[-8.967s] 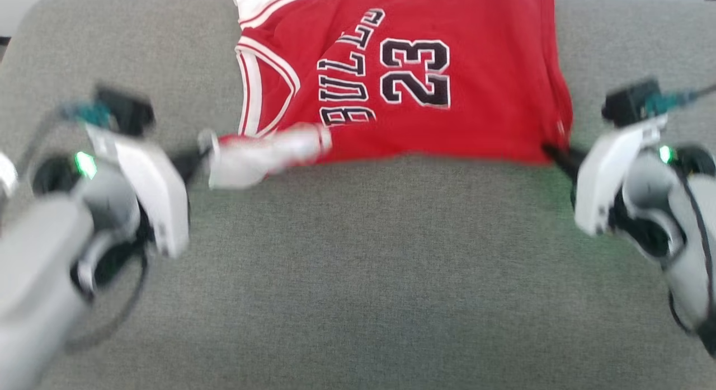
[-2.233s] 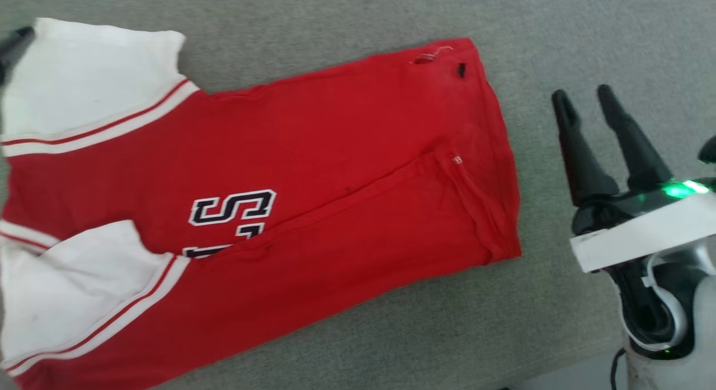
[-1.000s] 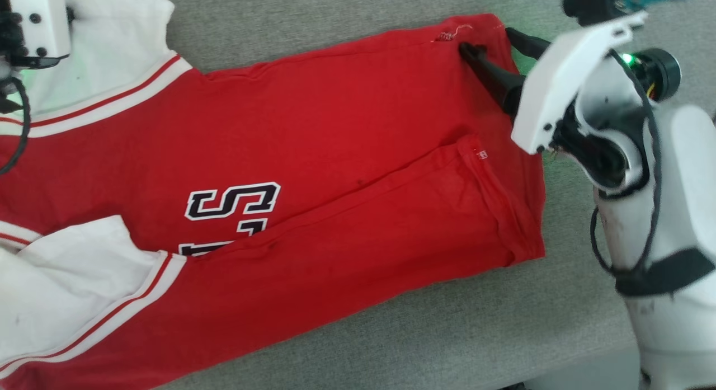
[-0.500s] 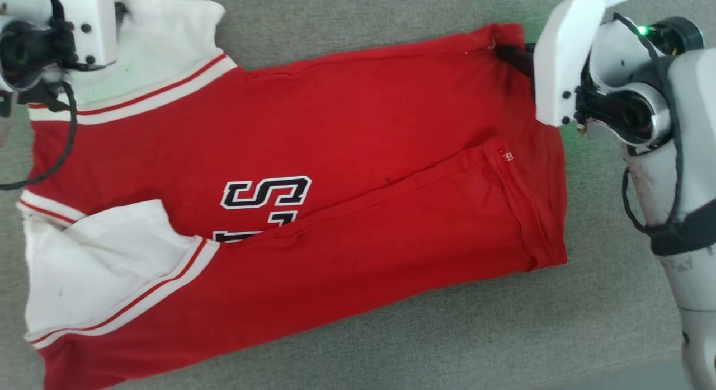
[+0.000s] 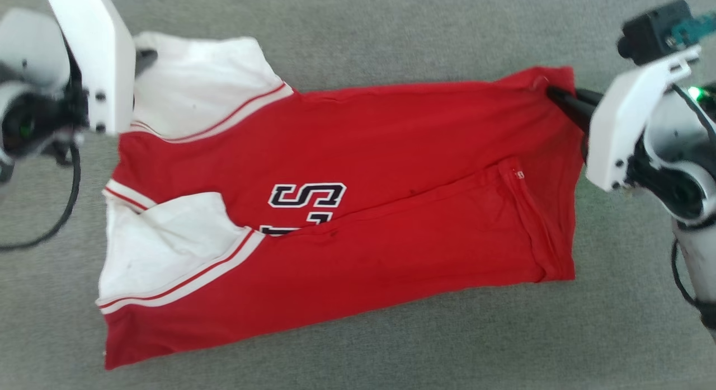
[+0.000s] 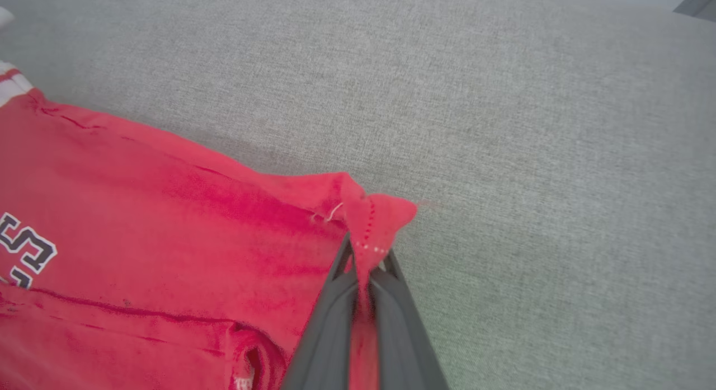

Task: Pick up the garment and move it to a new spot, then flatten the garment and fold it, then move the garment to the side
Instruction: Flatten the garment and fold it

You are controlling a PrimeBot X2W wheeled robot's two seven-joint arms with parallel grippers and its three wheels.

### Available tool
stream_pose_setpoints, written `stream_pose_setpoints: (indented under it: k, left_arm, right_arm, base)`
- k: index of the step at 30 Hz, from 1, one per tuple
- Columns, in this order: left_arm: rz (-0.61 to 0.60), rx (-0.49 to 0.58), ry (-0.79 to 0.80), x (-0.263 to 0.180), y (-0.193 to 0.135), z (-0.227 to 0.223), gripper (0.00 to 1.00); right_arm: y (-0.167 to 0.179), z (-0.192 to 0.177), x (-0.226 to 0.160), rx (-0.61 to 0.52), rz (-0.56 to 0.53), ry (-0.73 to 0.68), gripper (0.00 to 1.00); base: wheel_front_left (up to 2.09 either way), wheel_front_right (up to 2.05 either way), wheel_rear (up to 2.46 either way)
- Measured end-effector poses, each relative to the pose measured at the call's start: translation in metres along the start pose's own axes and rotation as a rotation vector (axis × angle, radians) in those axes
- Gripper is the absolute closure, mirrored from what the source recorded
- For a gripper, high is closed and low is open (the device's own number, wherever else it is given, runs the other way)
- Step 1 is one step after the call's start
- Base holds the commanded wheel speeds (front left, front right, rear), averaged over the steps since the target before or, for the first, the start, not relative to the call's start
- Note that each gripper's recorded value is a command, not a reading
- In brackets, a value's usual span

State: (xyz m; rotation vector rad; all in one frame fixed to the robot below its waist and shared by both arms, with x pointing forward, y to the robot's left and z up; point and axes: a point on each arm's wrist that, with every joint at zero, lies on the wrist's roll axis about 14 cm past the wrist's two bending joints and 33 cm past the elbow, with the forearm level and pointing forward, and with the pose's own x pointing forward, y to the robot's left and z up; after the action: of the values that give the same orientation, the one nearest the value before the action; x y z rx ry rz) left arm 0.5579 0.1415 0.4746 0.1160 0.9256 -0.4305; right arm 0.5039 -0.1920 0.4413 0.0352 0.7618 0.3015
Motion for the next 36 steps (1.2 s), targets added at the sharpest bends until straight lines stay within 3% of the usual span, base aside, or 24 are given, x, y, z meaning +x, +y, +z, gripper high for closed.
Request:
stream_pose_setpoints:
  k: [7,12,21,22,23,24,25,26,27,36]
  left_arm:
    - [0.002,0.022,-0.01,-0.05,-0.016,-0.032,1.0]
    - [-0.002,0.014,0.021,-0.068,-0.027,-0.061,1.0]
    - [-0.034,-0.119,0.193,-0.064,-0.043,-0.149,1.0]
    - [-0.042,-0.14,0.212,-0.061,-0.045,-0.158,1.0]
    - [-0.049,-0.156,0.22,-0.058,-0.046,-0.164,1.0]
    - [-0.043,-0.171,0.22,-0.053,-0.044,-0.167,1.0]
    - [-0.042,-0.185,0.223,-0.05,-0.043,-0.171,0.78]
    - [-0.047,-0.198,0.225,-0.048,-0.043,-0.174,0.45]
    - [-0.042,-0.205,0.218,-0.046,-0.04,-0.175,0.0]
    - [-0.024,-0.225,-0.004,-0.053,-0.024,-0.144,0.0]
  right_arm:
    - [0.02,-0.001,-0.032,-0.048,0.031,-0.055,1.0]
    - [0.034,-0.02,-0.046,-0.051,0.069,-0.01,1.0]
    - [0.028,-0.073,-0.054,0.044,0.05,0.104,0.97]
    - [0.028,-0.079,-0.053,0.049,0.044,0.121,0.7]
    - [0.027,-0.082,-0.052,0.06,0.04,0.123,0.53]
    - [0.027,-0.085,-0.05,0.07,0.04,0.129,0.0]
    - [0.027,-0.087,-0.049,0.077,0.041,0.134,0.0]
    - [0.028,-0.089,-0.048,0.079,0.042,0.138,0.0]
    - [0.028,-0.089,-0.047,0.087,0.042,0.135,0.0]
    - [0.033,-0.066,-0.066,0.112,0.062,0.04,0.0]
  base:
    - [0.0,0.0,0.0]
    - [0.0,0.0,0.0]
    - [0.0,0.0,0.0]
    - [0.0,0.0,0.0]
    - [0.0,0.0,0.0]
    - [0.0,0.0,0.0]
    - [0.0,0.0,0.0]
    - [0.0,0.0,0.0]
    - [0.0,0.0,0.0]
    - [0.0,0.0,0.0]
